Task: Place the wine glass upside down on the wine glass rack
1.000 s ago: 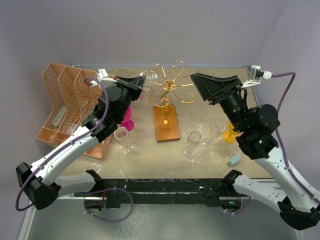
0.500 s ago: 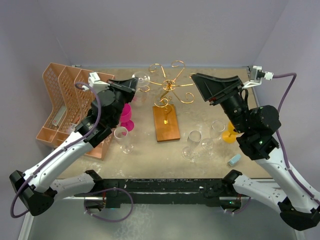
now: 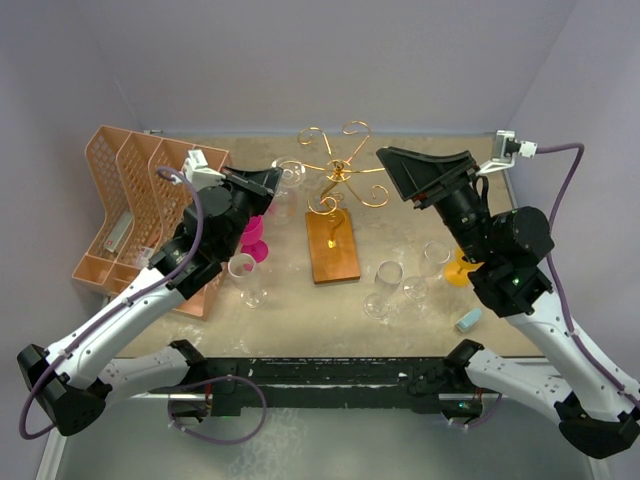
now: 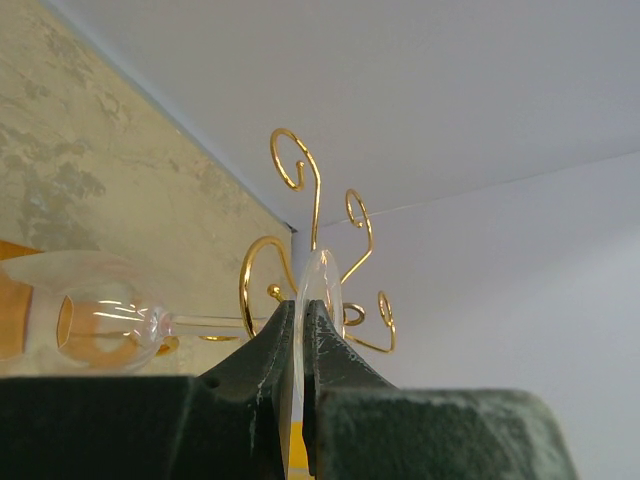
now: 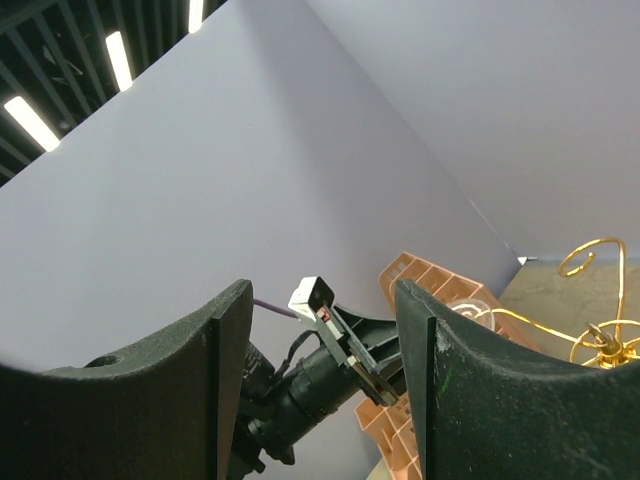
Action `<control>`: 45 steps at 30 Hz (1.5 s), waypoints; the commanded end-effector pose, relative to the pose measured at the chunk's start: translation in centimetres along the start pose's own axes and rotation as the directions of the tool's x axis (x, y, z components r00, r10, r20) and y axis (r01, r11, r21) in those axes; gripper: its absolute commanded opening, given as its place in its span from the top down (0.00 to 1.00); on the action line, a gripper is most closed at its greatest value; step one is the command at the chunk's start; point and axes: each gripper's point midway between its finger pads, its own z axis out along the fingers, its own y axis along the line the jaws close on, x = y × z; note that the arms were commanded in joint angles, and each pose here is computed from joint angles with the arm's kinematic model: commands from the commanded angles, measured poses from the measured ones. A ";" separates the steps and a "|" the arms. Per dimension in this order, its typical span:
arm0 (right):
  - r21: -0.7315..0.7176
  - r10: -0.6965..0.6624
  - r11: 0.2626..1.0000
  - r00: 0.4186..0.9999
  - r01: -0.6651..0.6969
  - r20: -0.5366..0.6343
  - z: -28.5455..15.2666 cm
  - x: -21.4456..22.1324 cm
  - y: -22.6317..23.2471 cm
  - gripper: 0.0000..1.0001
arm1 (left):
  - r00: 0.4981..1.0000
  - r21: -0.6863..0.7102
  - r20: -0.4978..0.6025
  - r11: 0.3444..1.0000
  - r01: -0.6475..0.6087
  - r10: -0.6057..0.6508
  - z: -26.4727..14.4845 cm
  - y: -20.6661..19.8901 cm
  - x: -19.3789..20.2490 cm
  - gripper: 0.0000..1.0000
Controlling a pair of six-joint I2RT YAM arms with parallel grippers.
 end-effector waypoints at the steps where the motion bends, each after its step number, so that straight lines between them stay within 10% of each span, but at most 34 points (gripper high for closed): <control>1: -0.041 0.007 0.999 1.000 -0.006 0.027 -0.3 -0.7 1.0 0.39 | 0.999 0.082 -0.042 0.996 0.035 -0.032 -0.2 -2.7 0.2 1.00; 45: 0.199 -0.021 0.980 1.000 0.025 -0.021 -1.9 0.9 -4.3 0.38 | 0.979 -0.057 -0.178 0.992 -0.111 0.099 -2.6 -0.8 1.0 0.54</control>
